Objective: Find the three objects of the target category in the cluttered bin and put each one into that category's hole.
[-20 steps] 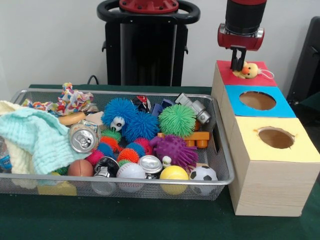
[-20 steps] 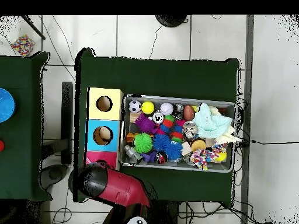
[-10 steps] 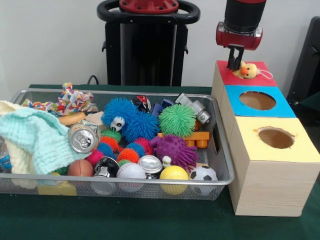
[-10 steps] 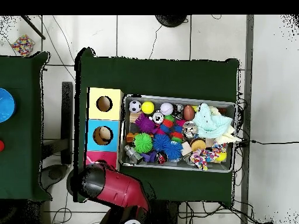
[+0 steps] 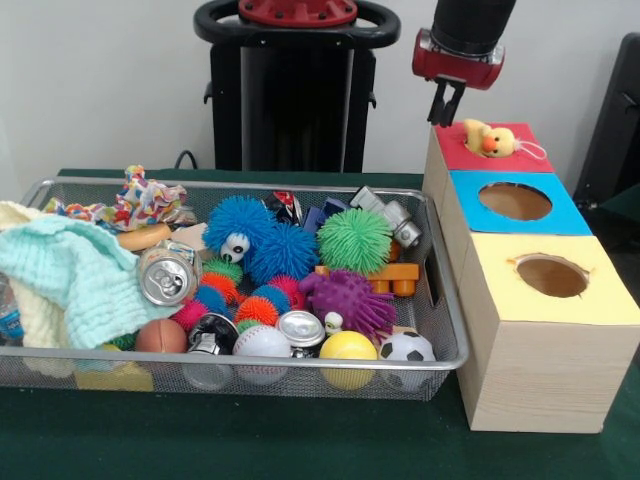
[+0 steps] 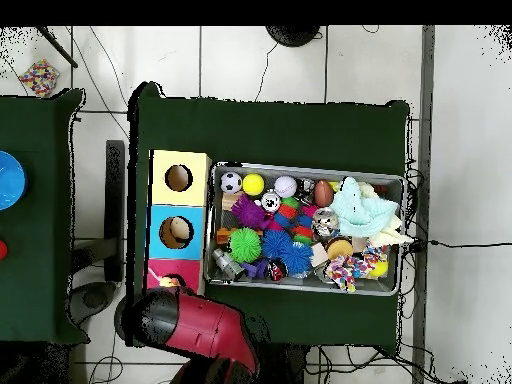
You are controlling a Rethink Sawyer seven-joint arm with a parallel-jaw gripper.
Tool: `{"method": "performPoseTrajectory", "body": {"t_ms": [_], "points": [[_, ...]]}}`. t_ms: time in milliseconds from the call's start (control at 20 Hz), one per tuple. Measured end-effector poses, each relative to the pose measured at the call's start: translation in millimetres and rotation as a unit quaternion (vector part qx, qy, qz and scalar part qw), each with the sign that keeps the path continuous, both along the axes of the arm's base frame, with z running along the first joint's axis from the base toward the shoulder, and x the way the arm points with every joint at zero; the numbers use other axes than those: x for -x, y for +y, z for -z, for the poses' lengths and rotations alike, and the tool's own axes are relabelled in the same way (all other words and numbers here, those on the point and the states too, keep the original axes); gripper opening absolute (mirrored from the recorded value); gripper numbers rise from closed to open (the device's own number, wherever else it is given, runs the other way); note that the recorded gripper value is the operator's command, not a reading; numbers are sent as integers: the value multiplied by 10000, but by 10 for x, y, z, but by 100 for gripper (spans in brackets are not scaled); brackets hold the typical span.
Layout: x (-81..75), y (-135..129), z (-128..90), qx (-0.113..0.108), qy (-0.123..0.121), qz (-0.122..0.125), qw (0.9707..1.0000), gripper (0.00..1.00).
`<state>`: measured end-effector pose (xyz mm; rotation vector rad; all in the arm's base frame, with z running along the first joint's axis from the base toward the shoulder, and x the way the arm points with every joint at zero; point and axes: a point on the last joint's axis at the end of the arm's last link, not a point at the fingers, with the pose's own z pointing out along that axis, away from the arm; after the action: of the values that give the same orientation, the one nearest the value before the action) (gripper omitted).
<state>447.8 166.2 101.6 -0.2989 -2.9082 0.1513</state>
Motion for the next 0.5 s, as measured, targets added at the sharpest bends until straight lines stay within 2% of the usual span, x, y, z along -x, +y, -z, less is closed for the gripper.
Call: {"method": "performPoseTrajectory", "body": {"t_ms": [350,500], "points": [[-75,-133,-54,-16,-8,166,9999,0],[-150,-186,-71,-93,-46,344,9994,0]]}}
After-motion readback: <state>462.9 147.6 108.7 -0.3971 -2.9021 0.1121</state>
